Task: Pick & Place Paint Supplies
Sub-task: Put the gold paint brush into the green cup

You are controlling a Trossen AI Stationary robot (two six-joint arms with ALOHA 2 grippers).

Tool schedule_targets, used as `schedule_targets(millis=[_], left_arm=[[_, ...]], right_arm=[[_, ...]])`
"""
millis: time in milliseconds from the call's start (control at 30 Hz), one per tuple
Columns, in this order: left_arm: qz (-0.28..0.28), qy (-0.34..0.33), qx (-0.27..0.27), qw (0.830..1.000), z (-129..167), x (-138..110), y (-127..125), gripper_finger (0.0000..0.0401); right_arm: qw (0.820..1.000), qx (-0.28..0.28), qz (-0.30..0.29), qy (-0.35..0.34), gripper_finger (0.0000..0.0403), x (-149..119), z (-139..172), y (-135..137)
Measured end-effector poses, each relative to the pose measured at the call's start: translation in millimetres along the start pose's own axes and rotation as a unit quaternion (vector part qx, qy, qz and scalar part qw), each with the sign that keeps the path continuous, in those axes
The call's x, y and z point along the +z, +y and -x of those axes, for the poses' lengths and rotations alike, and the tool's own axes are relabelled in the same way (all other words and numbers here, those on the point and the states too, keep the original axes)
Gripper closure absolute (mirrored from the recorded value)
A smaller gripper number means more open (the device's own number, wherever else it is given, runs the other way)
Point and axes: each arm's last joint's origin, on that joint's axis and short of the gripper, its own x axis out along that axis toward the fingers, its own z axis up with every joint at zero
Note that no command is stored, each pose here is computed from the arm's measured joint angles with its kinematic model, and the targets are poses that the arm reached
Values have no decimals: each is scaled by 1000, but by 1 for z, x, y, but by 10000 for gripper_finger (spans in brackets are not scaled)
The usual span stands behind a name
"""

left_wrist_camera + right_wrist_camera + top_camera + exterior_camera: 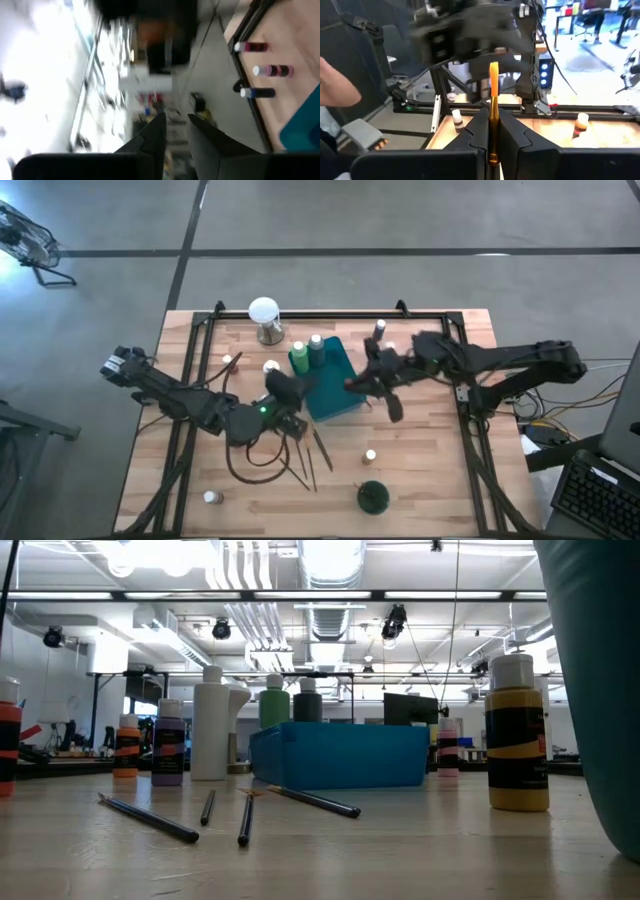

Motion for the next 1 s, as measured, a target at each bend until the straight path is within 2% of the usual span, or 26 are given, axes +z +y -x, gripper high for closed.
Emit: schedule_targets(millis=[67,167,267,367,467,567,700,800,1000], left_arm=[[55,25,-1,998,2,-6,0,320],[148,13,-38,988,6,-16,-4,324],[242,-1,-96,966,6,-23,-13,331],[314,7,-114,943,6,-28,-25,339],[338,20,-117,934,5,-31,-47,344],[356,32,-102,928,3,-35,-72,351],[393,8,-98,914,5,-38,-98,364],[422,-28,-116,899,8,-41,-109,375],[483,-99,-159,855,13,-46,-109,388]], right_arm=[[1000,-10,18,-8,390,-1,3,20],[997,-55,56,-19,390,-7,6,50],[990,-110,84,-32,390,-16,5,77],[986,-117,94,-71,390,-25,2,102],[984,-115,98,-95,390,-38,0,121],[983,-141,79,-89,390,-57,-1,133],[982,-163,44,-88,390,-81,-3,151],[980,-167,34,-108,390,-92,-5,170],[971,-191,32,-142,390,-105,-11,199]])
